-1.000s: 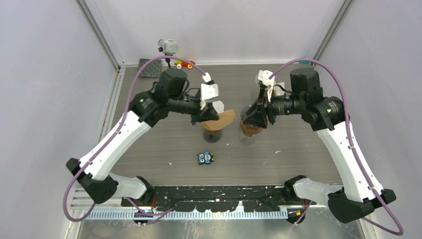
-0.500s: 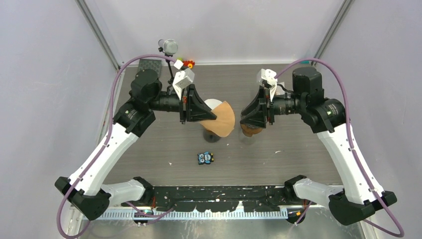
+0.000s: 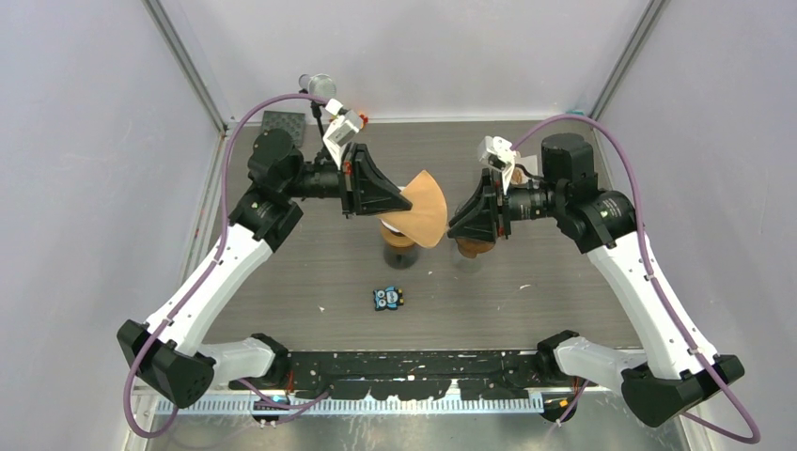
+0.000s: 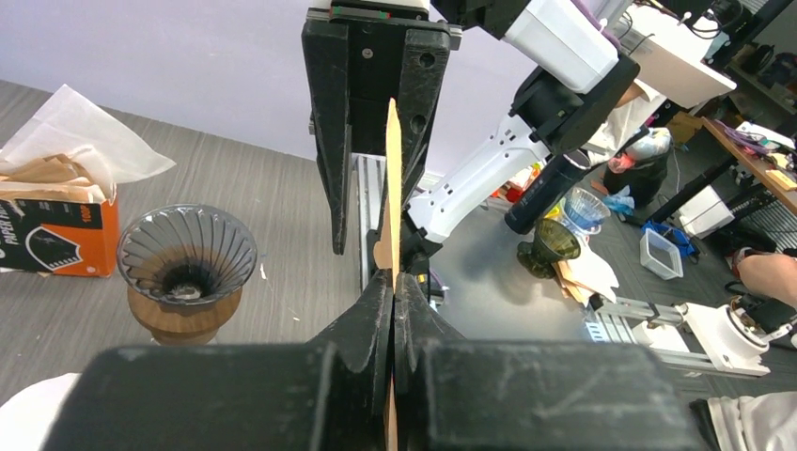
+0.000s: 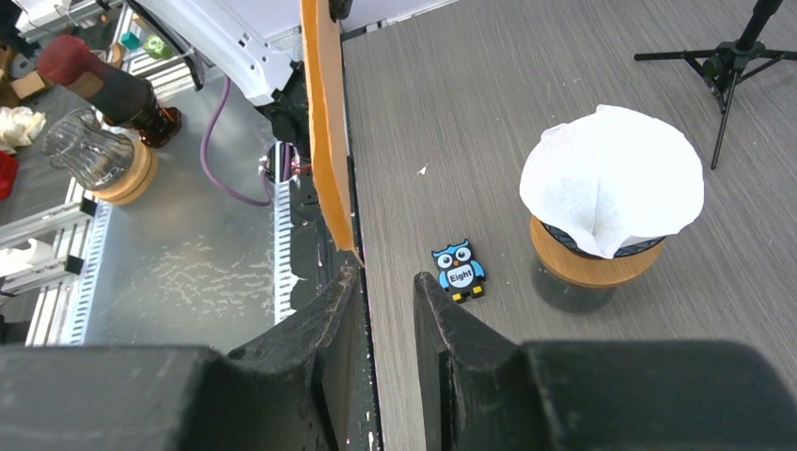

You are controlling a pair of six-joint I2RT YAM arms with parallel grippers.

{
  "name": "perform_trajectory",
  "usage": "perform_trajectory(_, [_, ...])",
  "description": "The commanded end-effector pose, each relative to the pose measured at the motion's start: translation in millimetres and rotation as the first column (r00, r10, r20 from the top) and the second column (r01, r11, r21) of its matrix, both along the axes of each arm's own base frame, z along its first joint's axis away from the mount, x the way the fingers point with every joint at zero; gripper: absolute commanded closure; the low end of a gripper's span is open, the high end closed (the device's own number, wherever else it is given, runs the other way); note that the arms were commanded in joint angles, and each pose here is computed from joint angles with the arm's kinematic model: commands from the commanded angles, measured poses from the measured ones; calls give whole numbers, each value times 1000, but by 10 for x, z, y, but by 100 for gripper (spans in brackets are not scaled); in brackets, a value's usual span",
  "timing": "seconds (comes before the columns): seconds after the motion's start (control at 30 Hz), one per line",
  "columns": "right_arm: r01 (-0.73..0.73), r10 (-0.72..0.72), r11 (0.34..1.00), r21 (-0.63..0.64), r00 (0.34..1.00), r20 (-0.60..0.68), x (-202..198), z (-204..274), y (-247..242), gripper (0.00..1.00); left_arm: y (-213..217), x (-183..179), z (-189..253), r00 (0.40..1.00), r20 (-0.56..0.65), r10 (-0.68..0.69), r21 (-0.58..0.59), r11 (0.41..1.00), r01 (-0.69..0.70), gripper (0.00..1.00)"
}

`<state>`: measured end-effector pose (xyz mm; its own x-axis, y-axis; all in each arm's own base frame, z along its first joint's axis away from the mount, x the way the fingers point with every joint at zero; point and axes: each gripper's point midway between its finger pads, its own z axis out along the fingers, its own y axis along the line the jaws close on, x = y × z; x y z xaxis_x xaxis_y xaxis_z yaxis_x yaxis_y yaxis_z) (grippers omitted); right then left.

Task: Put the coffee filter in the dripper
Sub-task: Place the coffee filter in the coffee dripper.

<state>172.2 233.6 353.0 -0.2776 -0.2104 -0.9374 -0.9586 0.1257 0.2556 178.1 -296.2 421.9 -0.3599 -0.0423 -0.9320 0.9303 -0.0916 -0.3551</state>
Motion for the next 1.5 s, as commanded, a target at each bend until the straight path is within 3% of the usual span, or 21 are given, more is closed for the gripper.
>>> perform_trajectory(0.0, [-20, 19, 999, 48, 999, 32, 9, 147, 50, 68, 12, -21, 71, 999, 32, -15, -30, 999, 16, 100])
perform_trajectory(0.47, [65, -64, 997, 45, 998, -13, 239, 53, 96, 77, 11, -52, 89, 999, 29, -30, -45, 998, 32, 100])
perform_trajectory(0.8, [118, -119, 993, 24, 993, 25, 260, 45, 30, 80, 16, -79, 55, 998, 23, -51, -50, 997, 52, 100])
perform_trajectory(1.17, [16, -12, 999, -33, 994, 111, -120, -47, -123, 77, -2, -24, 47, 999, 34, -35, -46, 998, 37, 100])
perform_trajectory(1.47, [4, -5, 1000, 27, 999, 53, -113, 74, -44, 70, -35, 39, 6, 1000, 16, -27, -39, 999, 27, 100])
